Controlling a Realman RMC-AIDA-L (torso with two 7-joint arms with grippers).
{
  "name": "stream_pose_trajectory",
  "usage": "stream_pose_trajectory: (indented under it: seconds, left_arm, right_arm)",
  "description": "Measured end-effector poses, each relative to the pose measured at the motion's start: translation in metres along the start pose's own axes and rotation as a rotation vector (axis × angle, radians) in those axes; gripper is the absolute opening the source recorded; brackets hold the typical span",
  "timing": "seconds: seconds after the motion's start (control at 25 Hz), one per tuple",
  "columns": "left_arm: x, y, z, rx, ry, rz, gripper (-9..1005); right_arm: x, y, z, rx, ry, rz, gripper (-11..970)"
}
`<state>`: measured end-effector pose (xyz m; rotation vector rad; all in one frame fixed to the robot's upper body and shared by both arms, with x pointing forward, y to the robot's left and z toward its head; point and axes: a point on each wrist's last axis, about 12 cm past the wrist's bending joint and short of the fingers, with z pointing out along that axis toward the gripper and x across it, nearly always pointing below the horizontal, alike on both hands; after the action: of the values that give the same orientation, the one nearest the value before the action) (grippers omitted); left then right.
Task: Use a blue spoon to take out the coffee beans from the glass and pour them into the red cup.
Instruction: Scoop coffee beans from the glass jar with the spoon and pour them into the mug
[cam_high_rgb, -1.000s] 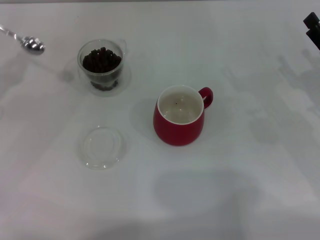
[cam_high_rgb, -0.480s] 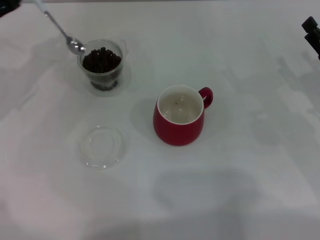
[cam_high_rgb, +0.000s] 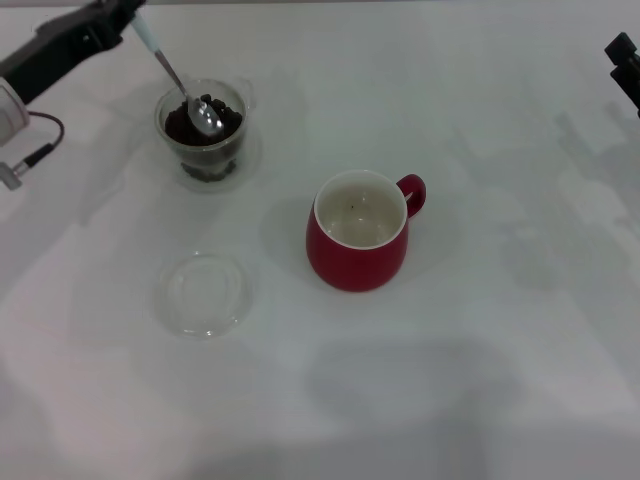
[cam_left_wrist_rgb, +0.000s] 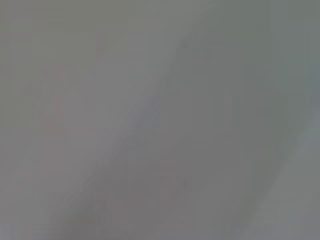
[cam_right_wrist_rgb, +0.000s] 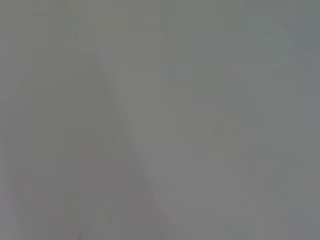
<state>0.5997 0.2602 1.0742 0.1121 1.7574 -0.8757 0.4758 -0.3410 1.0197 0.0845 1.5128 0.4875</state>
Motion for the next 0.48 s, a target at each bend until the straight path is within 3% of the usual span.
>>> stream_pose_trajectory:
  seconds: [0.48]
  left_arm:
    - [0.016,0.009,-0.013,-0.068,-0.029,-0.289,124]
  right_arm:
    - [0.003,0.001,0.001,0.011,0.009,0.011,858]
